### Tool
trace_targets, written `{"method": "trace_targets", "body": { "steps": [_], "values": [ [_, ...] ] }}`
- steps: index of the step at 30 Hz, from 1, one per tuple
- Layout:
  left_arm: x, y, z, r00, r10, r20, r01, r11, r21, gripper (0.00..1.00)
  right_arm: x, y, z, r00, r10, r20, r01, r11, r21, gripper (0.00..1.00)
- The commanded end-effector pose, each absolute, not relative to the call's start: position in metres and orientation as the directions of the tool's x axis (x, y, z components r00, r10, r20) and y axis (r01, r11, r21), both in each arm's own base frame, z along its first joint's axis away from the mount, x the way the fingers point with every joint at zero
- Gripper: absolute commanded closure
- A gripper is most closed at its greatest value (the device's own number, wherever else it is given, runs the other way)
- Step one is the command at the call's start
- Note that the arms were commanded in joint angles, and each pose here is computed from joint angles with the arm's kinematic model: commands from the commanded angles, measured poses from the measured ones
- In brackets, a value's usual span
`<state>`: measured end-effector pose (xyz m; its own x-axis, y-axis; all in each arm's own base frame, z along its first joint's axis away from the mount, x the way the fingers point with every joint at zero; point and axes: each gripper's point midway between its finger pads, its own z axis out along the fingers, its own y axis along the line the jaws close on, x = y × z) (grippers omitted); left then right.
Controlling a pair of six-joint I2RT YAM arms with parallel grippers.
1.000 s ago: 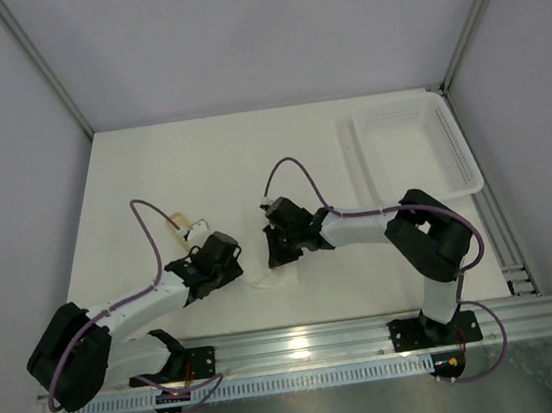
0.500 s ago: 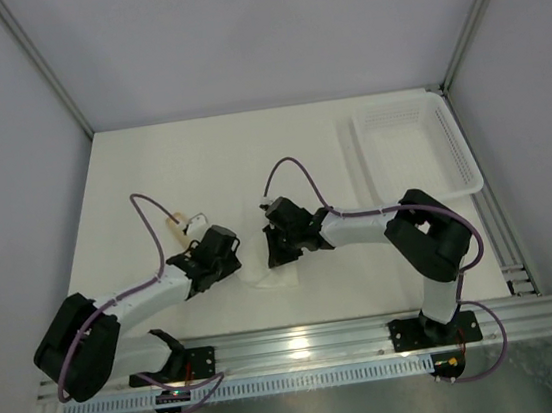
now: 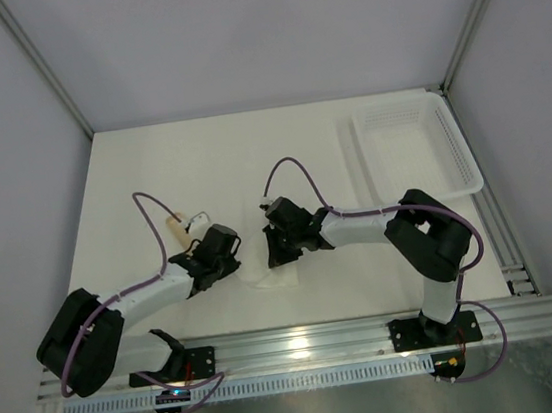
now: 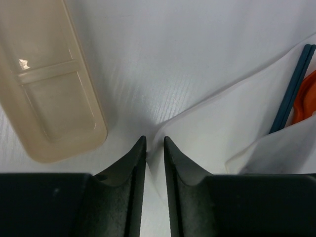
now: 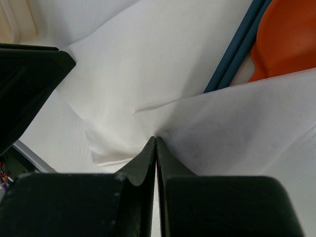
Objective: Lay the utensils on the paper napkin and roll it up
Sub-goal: Roll the napkin at the center of the board.
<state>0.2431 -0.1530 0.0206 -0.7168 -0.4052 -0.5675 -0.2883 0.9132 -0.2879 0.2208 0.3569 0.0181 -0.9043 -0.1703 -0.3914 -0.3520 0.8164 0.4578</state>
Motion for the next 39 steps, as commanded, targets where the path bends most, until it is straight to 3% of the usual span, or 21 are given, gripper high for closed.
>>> {"method": "trace_targets", "body": {
  "steps": [1, 8, 39],
  "values": [
    [0.249, -0.153, 0.026, -0.704, -0.400, -0.587, -0.280, 0.916, -0.289, 0.79, 0.223, 0.350, 0.005, -0.897, -0.204, -0.393, -0.366, 0.841, 0.398, 0.96],
    [0.248, -0.157, 0.038, -0.703, -0.405, -0.585, -0.256, 0.911, -0.323, 1.00, 0.223, 0.349, 0.003, -0.896, -0.211, -0.391, -0.368, 0.845, 0.388, 0.96],
    [0.272, -0.224, 0.099, -0.709, -0.474, -0.522, -0.107, 0.805, -0.584, 1.00, 0.220, 0.346, -0.008, -0.902, -0.224, -0.369, -0.367, 0.848, 0.383, 0.96]
  ]
}}
